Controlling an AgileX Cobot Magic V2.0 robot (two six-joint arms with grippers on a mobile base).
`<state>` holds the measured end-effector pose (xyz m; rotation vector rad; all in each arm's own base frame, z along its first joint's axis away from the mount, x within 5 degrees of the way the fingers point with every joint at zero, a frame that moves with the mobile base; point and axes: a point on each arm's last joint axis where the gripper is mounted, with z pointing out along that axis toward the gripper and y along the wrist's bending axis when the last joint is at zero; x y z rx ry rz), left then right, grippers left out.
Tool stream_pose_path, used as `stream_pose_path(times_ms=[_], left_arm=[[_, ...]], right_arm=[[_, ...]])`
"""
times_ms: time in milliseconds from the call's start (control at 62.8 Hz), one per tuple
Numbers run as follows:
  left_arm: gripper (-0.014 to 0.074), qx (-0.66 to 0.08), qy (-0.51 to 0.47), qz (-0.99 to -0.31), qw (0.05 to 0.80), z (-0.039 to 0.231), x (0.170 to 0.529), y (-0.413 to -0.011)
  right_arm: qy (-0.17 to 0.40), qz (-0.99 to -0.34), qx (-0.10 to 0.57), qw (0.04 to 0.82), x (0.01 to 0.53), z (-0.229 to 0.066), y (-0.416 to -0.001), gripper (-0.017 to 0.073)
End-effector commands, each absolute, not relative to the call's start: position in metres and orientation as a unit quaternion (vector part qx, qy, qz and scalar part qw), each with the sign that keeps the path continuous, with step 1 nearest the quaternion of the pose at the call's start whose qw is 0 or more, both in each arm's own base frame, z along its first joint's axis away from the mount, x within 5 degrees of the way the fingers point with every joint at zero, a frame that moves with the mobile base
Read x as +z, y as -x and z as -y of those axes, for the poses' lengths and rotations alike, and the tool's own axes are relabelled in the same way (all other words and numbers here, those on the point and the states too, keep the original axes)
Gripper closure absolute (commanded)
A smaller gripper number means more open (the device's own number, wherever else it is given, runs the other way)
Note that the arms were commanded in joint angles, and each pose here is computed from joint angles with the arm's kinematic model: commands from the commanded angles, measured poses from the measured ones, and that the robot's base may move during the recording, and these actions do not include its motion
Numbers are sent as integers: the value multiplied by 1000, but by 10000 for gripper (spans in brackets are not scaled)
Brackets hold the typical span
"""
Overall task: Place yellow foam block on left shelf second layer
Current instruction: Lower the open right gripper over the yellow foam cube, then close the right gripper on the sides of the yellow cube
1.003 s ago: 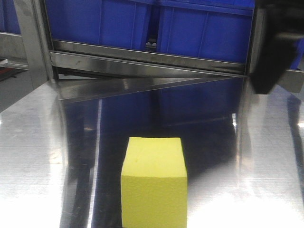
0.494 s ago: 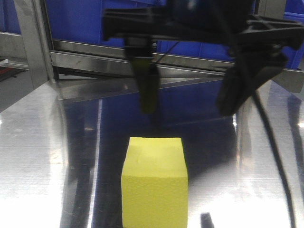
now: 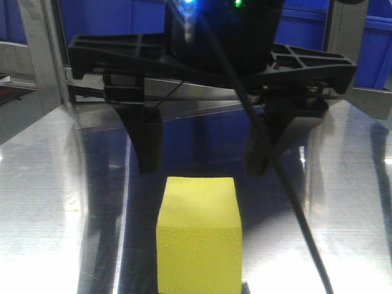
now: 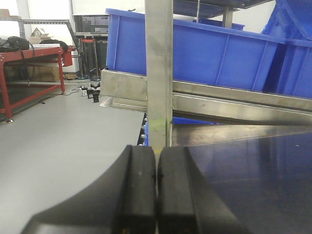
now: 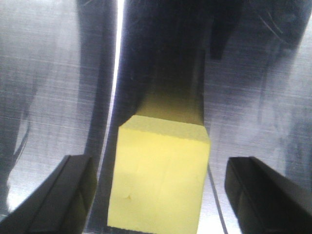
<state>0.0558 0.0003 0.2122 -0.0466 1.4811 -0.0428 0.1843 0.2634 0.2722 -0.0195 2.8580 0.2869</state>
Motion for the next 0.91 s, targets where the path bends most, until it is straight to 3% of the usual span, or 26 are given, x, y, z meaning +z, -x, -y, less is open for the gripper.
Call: stream_pose_path(times_ms=[0,892], left_arm=[[470,-25,22,-647,761,0,212,-55],[470,-25,22,-647,761,0,212,-55]], right_arm=[[7,-978,127,165,291,-263,-186,-73],[3,-986,98,132,257,-276,-191,-73]])
